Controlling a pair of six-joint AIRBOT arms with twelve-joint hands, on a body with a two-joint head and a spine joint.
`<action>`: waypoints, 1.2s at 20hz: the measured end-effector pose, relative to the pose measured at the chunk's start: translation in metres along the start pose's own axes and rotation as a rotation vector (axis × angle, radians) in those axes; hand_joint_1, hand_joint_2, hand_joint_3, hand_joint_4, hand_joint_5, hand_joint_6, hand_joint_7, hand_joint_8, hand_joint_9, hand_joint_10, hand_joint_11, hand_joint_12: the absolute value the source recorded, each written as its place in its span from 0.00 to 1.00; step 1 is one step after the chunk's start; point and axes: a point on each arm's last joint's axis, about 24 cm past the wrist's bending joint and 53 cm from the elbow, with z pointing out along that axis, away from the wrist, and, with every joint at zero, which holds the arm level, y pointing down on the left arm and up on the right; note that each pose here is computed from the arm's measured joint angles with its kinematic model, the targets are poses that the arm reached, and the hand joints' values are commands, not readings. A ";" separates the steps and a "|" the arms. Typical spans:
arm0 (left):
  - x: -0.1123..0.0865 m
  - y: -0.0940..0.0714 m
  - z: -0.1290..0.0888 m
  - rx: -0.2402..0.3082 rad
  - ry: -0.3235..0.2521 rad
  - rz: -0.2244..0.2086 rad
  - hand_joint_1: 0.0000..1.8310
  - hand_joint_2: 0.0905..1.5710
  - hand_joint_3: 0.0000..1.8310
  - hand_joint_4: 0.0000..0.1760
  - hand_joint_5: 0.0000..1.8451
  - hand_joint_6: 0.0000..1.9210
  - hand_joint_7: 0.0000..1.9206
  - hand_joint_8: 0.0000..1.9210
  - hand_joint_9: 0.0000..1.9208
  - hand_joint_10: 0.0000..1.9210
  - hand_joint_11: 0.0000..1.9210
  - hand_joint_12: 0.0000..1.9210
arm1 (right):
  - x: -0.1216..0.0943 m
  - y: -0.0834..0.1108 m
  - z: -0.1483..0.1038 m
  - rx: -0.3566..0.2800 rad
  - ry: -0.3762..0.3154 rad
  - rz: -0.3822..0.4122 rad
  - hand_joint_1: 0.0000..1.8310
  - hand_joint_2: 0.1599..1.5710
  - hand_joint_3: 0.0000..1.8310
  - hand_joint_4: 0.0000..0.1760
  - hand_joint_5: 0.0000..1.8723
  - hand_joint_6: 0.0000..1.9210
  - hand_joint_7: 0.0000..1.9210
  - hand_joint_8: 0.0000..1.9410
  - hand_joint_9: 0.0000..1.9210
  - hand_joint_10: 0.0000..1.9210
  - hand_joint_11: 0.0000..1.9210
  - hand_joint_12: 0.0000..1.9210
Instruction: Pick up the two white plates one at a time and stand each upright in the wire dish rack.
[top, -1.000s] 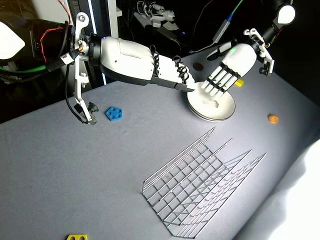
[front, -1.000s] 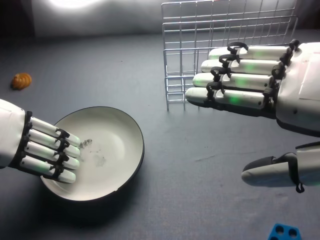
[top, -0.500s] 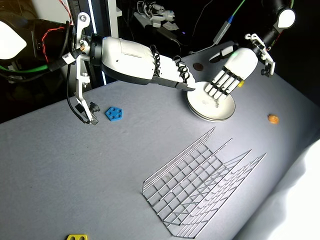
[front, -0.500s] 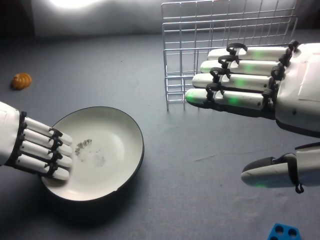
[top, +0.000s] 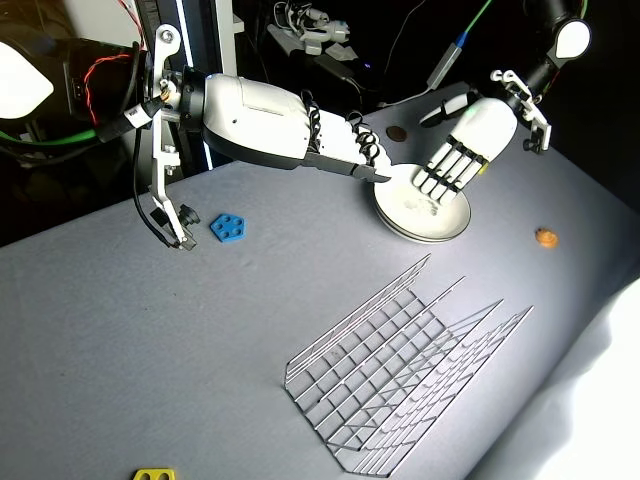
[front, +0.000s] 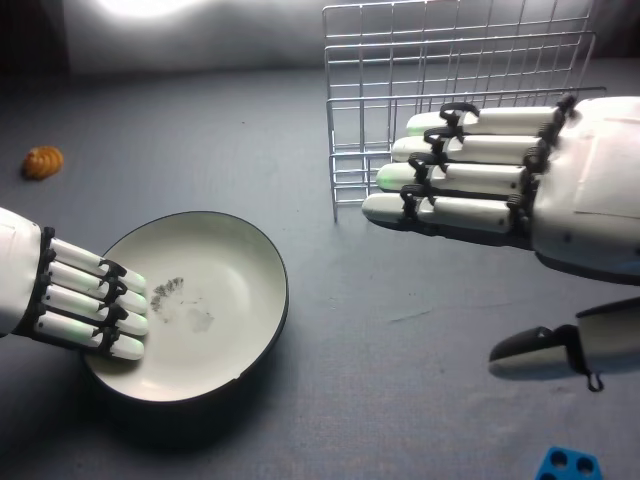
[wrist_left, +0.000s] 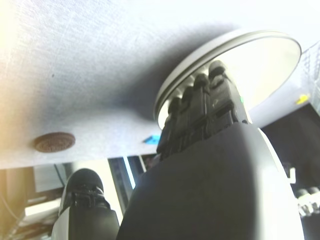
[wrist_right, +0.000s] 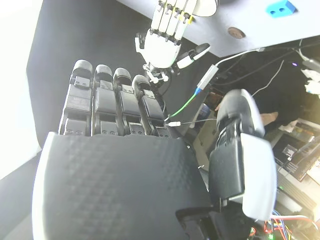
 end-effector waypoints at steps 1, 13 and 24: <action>-0.001 -0.002 0.002 0.003 -0.001 -0.002 0.00 0.63 0.00 0.00 0.01 0.00 0.00 0.00 0.00 0.00 0.00 0.00 | -0.001 -0.002 0.004 0.003 -0.001 0.000 0.42 0.66 0.00 0.00 0.00 0.00 0.00 0.00 0.00 0.00 0.00 0.00; -0.015 -0.032 0.037 0.098 -0.045 -0.018 0.00 0.64 0.00 0.00 0.01 0.00 0.00 0.00 0.00 0.00 0.00 0.00 | 0.008 -0.019 0.038 0.000 0.055 -0.036 0.46 0.66 0.00 0.00 0.00 0.00 0.00 0.00 0.00 0.00 0.00 0.00; -0.023 -0.039 0.052 0.121 -0.073 -0.025 0.00 0.64 0.00 0.00 0.01 0.00 0.00 0.00 0.00 0.00 0.00 0.00 | 0.036 -0.038 0.096 -0.014 0.110 -0.097 0.42 0.73 0.01 0.00 0.00 0.00 0.00 0.00 0.00 0.00 0.00 0.00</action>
